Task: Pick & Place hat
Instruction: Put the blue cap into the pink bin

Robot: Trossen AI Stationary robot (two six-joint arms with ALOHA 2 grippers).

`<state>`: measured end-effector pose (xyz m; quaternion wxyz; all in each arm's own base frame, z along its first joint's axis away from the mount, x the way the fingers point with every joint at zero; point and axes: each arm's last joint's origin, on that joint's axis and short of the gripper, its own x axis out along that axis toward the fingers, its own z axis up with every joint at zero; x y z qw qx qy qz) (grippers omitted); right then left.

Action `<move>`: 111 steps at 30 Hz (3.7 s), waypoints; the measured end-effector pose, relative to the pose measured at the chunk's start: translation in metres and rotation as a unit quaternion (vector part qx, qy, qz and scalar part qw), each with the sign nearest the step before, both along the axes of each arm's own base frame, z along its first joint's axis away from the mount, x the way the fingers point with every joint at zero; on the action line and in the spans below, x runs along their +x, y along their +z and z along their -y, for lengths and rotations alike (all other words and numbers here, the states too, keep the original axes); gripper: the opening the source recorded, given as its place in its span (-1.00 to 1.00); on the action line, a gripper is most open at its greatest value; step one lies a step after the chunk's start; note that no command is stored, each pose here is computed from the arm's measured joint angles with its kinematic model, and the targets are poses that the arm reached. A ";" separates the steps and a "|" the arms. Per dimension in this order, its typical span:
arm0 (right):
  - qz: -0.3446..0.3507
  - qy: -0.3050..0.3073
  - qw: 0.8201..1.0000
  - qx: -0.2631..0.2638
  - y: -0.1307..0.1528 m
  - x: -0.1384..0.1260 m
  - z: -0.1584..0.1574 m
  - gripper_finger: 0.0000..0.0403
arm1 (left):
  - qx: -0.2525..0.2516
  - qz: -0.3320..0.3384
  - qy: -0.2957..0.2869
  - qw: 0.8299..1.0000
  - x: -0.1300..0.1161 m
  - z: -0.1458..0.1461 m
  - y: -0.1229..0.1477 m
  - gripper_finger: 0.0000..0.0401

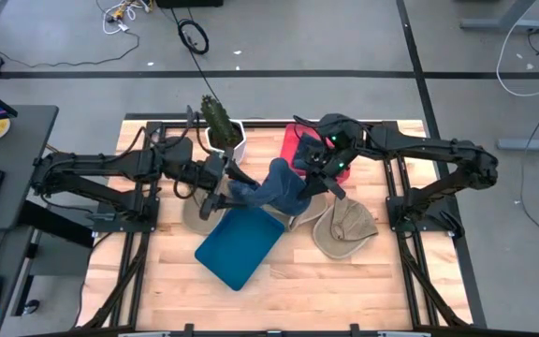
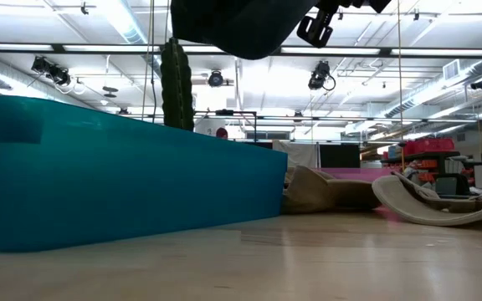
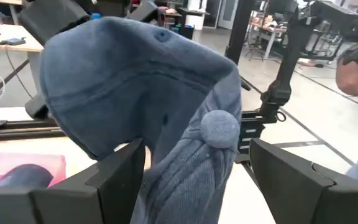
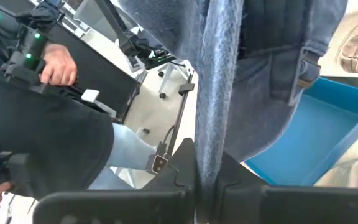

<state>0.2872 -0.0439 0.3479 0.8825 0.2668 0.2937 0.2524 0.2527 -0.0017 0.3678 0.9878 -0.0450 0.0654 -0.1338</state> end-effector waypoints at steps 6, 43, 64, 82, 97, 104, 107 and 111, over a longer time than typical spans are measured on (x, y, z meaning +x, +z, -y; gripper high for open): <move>-0.002 -0.001 1.000 0.000 0.000 0.000 0.000 -0.97 | -0.001 0.016 -0.002 1.000 -0.004 0.000 0.005 0.46; 0.056 -0.052 0.996 0.056 0.033 -0.023 0.024 -0.24 | 0.032 0.113 0.066 0.991 -0.031 -0.003 0.035 -0.76; 0.098 -0.336 0.935 -0.058 0.054 -0.054 0.036 0.20 | -0.015 0.337 0.286 0.897 -0.064 -0.015 0.084 -0.76; 0.304 -0.339 0.867 0.200 -0.028 0.013 0.042 0.40 | -0.032 0.363 0.326 0.872 -0.068 -0.020 0.089 -0.76; 0.332 -0.279 0.874 0.219 -0.018 0.068 0.046 0.48 | -0.026 0.348 0.328 0.878 -0.055 -0.021 0.083 -0.76; 0.336 -0.272 0.876 0.212 -0.010 0.073 0.046 0.28 | -0.013 0.344 0.331 0.879 -0.051 -0.022 0.081 -0.76; 0.333 -0.265 0.879 0.215 -0.010 0.073 0.045 0.06 | -0.002 0.346 0.334 0.877 -0.052 -0.021 0.082 -0.76; 0.331 -0.261 0.880 0.220 -0.010 0.073 0.043 -0.35 | 0.013 0.344 0.337 0.876 -0.052 -0.021 0.082 -0.76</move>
